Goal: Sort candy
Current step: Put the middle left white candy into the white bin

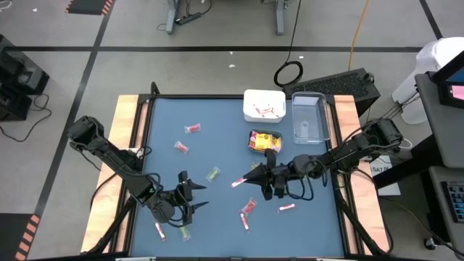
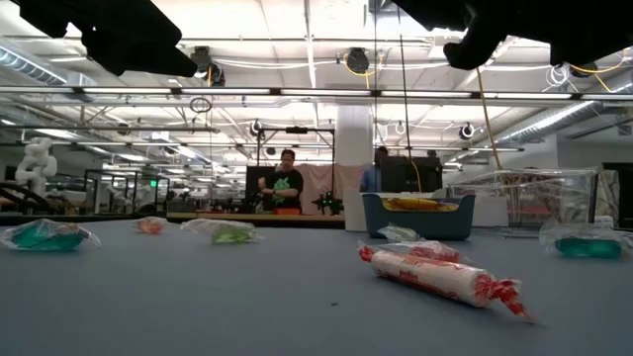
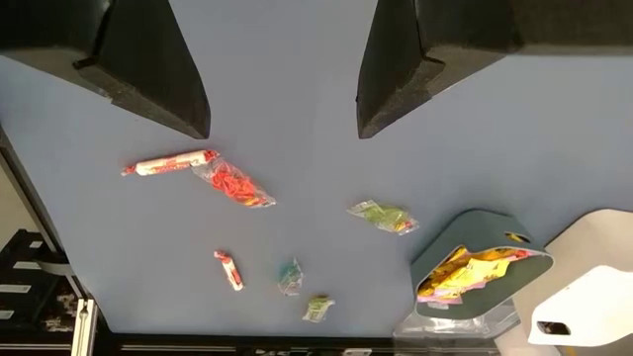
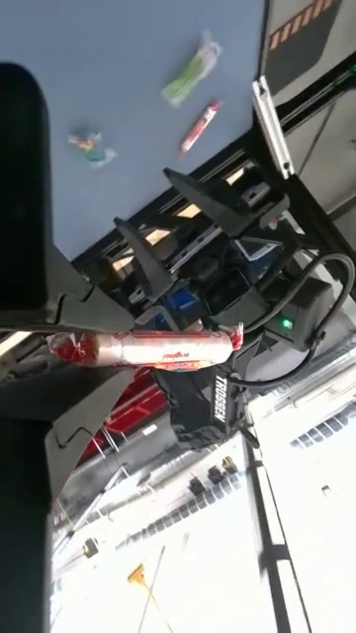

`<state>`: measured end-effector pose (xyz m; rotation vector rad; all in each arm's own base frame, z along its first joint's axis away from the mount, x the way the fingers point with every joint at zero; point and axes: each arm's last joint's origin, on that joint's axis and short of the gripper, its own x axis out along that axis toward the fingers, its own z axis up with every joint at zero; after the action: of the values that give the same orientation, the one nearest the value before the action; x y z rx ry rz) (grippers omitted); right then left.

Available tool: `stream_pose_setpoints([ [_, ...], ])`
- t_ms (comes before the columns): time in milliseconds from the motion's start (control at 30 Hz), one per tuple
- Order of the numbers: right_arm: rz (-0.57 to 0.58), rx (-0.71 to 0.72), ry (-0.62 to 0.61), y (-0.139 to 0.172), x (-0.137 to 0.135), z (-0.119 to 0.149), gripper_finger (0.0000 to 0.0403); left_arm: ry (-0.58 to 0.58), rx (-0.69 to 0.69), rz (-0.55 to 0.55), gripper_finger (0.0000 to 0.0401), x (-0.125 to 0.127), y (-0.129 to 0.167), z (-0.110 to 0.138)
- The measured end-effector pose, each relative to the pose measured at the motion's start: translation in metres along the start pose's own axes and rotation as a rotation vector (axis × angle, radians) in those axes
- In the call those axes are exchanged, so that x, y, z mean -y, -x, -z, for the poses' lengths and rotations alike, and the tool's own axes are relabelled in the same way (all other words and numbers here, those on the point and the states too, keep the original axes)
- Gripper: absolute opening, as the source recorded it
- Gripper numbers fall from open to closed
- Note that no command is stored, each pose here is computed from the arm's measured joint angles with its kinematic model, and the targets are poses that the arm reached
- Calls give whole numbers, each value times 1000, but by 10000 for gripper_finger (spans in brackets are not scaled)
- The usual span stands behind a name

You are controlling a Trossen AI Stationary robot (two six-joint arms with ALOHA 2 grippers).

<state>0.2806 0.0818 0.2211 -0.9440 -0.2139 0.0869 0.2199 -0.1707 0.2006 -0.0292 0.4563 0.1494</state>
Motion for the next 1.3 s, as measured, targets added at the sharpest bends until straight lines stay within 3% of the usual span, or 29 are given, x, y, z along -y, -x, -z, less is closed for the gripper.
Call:
stream_pose_setpoints([
  [700,12,-10,-188,0,1,1,39,-12,-7,-4,261,0,0,1],
  [1033,165,-70,-607,0,8,3,39,-6,-7,-4,261,-1,0,1],
  [1300,308,27,-967,1,22,4,39,-6,-7,-4,261,0,0,1],
])
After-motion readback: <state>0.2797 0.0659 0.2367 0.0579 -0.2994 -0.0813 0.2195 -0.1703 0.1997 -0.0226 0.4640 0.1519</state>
